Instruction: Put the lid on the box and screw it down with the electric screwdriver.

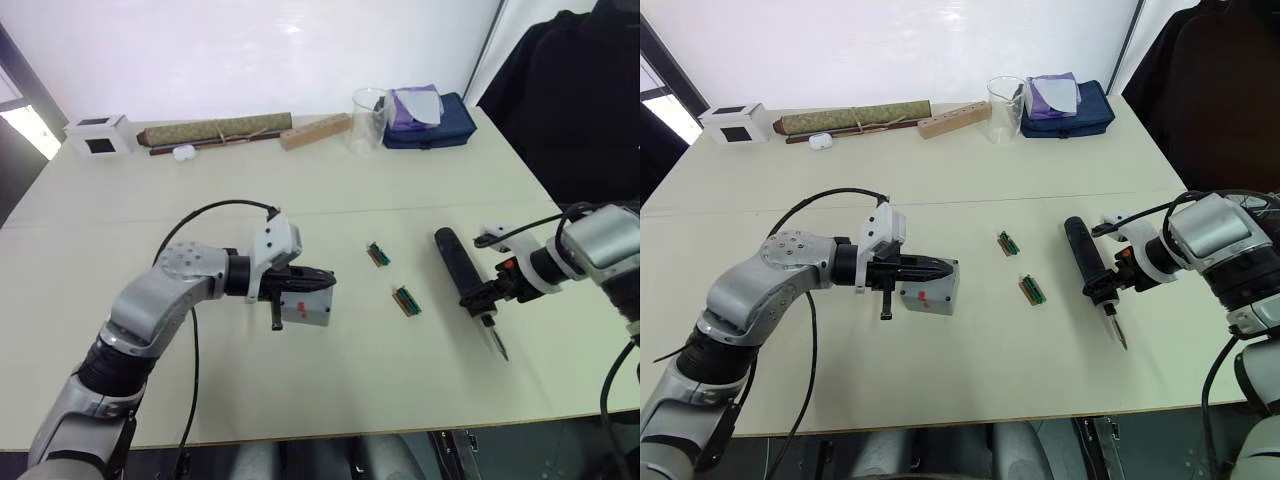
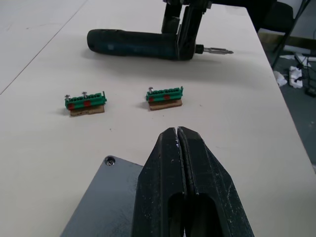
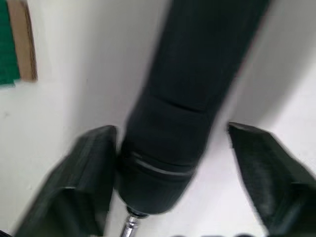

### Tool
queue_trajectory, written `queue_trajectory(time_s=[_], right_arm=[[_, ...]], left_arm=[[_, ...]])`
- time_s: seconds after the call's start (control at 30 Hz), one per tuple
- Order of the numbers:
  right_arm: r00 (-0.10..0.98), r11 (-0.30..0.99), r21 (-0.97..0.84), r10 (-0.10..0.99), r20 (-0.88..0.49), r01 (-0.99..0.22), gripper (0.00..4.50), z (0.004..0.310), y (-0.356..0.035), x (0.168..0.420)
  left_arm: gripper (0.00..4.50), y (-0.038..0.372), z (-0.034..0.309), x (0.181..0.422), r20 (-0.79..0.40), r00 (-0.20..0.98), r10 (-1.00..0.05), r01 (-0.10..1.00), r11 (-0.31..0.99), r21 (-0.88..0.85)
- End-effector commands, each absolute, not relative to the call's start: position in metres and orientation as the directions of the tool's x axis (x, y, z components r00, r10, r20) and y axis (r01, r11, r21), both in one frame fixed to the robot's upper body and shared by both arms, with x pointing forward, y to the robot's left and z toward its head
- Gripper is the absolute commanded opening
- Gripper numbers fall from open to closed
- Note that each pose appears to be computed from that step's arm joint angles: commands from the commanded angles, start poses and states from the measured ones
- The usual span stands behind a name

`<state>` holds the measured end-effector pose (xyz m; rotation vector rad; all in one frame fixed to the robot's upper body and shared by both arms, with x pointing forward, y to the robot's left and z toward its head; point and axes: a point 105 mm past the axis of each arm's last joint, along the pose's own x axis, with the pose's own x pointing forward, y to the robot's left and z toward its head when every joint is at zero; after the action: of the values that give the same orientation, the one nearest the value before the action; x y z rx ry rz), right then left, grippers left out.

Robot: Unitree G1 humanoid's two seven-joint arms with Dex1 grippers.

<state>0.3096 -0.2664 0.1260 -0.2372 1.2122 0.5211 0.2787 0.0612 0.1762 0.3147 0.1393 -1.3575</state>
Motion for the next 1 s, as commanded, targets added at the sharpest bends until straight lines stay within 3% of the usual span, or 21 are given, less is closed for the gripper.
queue_trajectory(time_s=[0.03,0.3,0.43,0.5,0.63,0.87,1.0], right_arm=[[0.167,0.845,0.135,0.254,-0.953,-0.517,2.22,0.105,-0.263,0.299],[0.178,0.763,0.045,0.207,-0.962,-0.645,2.12,0.105,-0.278,0.306],[0.279,0.747,-0.047,0.189,-0.941,-0.664,2.12,0.122,-0.285,0.327],[0.345,0.667,-0.139,0.186,-0.920,-0.732,2.12,0.137,-0.286,0.337],[0.442,0.690,-0.146,0.274,-0.854,-0.709,2.12,0.166,-0.274,0.347],[0.594,0.785,0.075,0.523,-0.611,-0.615,2.12,0.209,-0.245,0.351],[0.684,0.708,0.217,0.705,-0.184,-0.672,2.12,0.266,-0.213,0.348]], left_arm=[[0.00,0.062,0.178,0.276,-0.262,0.231,-0.937,0.968,0.194,0.159],[0.00,0.065,0.173,0.282,-0.247,0.249,-0.936,0.967,0.226,0.121],[0.00,0.066,0.168,0.286,-0.266,0.251,-0.931,0.966,0.225,0.124],[0.00,0.068,0.171,0.288,-0.264,0.253,-0.931,0.966,0.226,0.127],[0.00,0.073,0.170,0.291,-0.276,0.262,-0.925,0.963,0.233,0.134],[0.00,0.079,0.173,0.296,-0.267,0.287,-0.920,0.957,0.262,0.126],[0.00,0.085,0.180,0.302,-0.240,0.309,-0.920,0.951,0.292,0.102]])
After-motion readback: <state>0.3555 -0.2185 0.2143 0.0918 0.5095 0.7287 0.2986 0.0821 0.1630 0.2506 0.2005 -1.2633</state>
